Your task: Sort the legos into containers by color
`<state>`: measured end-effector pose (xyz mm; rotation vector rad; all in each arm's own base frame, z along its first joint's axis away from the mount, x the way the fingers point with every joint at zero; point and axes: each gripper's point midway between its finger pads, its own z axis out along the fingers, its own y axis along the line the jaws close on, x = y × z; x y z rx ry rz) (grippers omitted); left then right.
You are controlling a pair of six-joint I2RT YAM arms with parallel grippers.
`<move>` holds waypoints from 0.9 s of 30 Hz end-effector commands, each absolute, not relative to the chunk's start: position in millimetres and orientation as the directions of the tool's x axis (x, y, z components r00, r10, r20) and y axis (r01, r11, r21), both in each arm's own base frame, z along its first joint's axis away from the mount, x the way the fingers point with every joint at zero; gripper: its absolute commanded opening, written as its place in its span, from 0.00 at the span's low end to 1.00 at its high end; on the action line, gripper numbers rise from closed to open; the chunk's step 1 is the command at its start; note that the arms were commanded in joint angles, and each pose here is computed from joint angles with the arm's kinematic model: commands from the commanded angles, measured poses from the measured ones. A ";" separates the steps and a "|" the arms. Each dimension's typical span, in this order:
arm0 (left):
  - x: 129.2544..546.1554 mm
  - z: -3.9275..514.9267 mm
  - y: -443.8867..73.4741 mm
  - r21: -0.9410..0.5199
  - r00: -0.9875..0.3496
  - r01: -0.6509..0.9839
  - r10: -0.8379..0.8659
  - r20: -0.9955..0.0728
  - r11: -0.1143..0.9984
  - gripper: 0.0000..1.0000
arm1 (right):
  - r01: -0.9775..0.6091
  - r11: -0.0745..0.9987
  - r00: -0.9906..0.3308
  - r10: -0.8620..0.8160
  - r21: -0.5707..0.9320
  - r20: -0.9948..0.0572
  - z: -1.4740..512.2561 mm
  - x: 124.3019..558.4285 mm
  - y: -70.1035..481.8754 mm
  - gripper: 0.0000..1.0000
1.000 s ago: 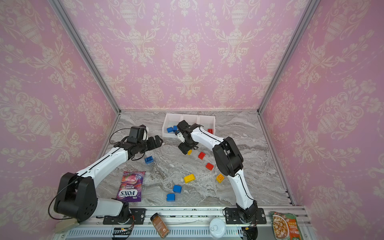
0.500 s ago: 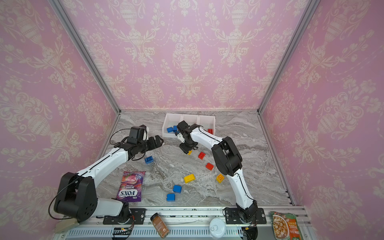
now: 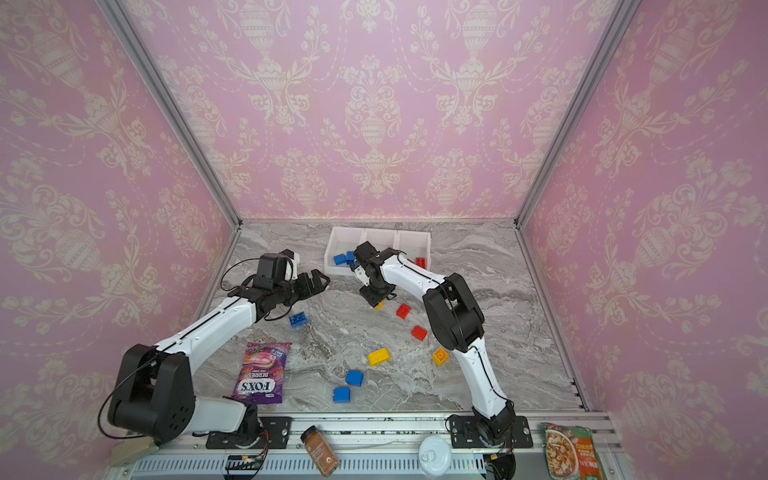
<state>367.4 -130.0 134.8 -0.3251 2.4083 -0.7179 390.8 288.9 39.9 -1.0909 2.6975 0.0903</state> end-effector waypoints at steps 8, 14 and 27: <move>366.6 132.0 -129.5 -0.574 -0.798 -0.076 -0.395 -0.455 0.815 0.99 | -0.701 0.711 -0.690 -0.694 -0.047 -0.208 37.4 386.1 287.8 0.41; 367.6 132.4 -129.3 -0.572 -0.797 -0.076 -0.395 -0.457 0.816 0.99 | -0.700 0.713 -0.688 -0.691 -0.050 -0.221 43.8 388.5 288.9 0.39; 369.3 133.2 -129.2 -0.573 -0.797 -0.073 -0.393 -0.459 0.816 0.99 | -0.687 0.725 -0.688 -0.668 -0.041 -0.282 75.8 391.4 294.3 0.37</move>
